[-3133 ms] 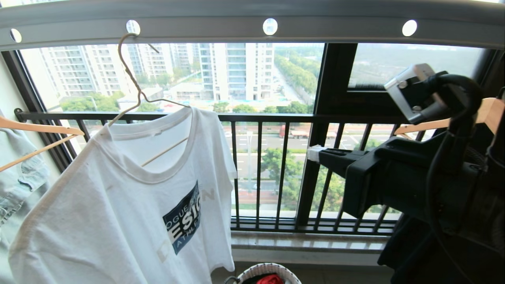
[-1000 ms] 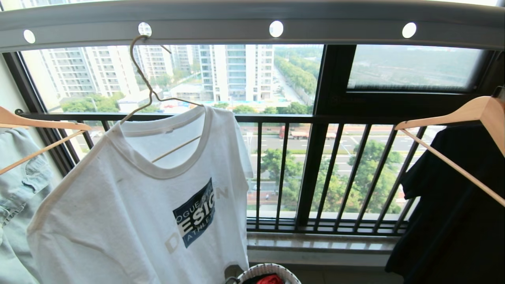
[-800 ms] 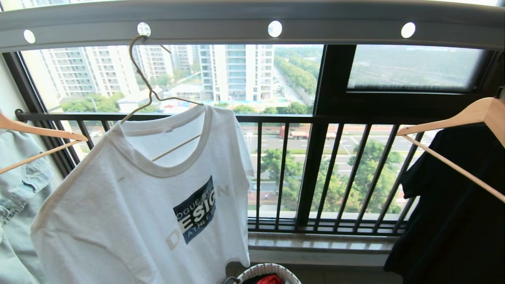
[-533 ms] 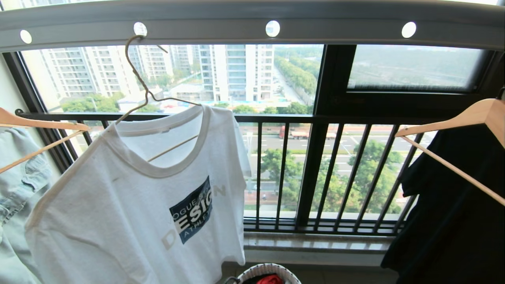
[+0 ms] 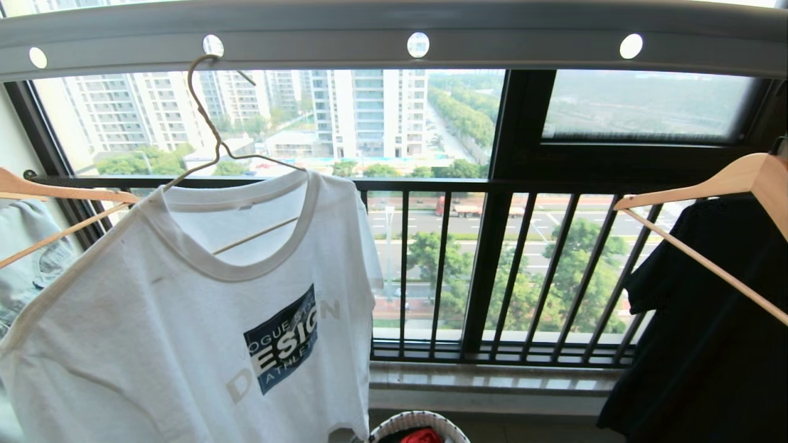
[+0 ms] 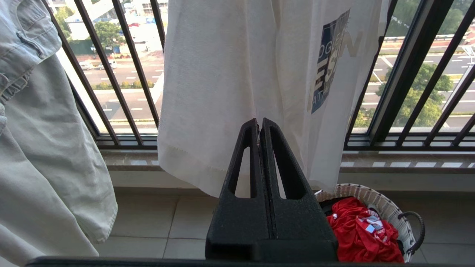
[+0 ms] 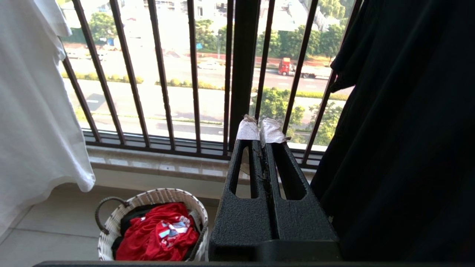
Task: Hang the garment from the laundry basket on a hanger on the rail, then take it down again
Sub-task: Take the clothes off the clothes rack
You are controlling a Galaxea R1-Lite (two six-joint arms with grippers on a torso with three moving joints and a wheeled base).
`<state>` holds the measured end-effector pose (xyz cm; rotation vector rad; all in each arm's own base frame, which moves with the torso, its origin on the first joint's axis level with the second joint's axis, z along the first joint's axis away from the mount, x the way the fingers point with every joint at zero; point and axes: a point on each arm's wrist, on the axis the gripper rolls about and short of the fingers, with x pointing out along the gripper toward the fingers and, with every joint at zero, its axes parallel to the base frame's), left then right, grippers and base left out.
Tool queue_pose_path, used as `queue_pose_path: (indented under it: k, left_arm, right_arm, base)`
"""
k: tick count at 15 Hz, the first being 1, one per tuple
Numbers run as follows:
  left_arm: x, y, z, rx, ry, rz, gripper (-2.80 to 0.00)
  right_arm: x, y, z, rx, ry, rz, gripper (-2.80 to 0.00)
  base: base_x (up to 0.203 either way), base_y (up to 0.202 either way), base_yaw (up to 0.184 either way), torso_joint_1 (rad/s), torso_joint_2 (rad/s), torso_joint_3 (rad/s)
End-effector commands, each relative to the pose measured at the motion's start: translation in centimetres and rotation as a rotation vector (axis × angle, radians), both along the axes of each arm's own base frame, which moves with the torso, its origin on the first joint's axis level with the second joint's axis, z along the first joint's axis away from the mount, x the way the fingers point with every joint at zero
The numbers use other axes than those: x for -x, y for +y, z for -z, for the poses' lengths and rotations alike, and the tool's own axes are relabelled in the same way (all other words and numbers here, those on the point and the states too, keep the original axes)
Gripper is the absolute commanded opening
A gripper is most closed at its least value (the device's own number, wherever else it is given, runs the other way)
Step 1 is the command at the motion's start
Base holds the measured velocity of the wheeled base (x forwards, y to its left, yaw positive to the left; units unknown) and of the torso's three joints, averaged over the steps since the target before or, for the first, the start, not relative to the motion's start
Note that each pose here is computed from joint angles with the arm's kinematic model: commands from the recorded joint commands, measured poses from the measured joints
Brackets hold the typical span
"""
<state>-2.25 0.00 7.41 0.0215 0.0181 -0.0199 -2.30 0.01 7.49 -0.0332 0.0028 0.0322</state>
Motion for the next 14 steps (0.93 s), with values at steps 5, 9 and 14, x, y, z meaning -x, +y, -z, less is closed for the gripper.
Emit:
queue_pose_path:
  k: [5,9,14]
  left_arm:
    - [0.02,0.0,0.01,0.0,-0.001,0.0,-2.8]
    - [0.02,0.0,0.01,0.0,-0.001,0.0,-2.8]
    - [0.02,0.0,0.01,0.0,-0.001,0.0,-2.8]
  right_arm:
    - [-0.01,0.0,-0.01,0.001,0.001,-0.002,-2.8]
    - [-0.01,0.0,0.0,0.001,0.003,-0.002,-2.8]
    - [-0.02,0.0,0.02,0.001,0.003,-0.002,-2.8]
  base:
    - [0.0,0.0,0.0,0.0,0.0,0.0]
    - [0.0,0.0,0.0,0.0,0.0,0.0]
    - [0.0,0.0,0.0,0.0,0.0,0.0]
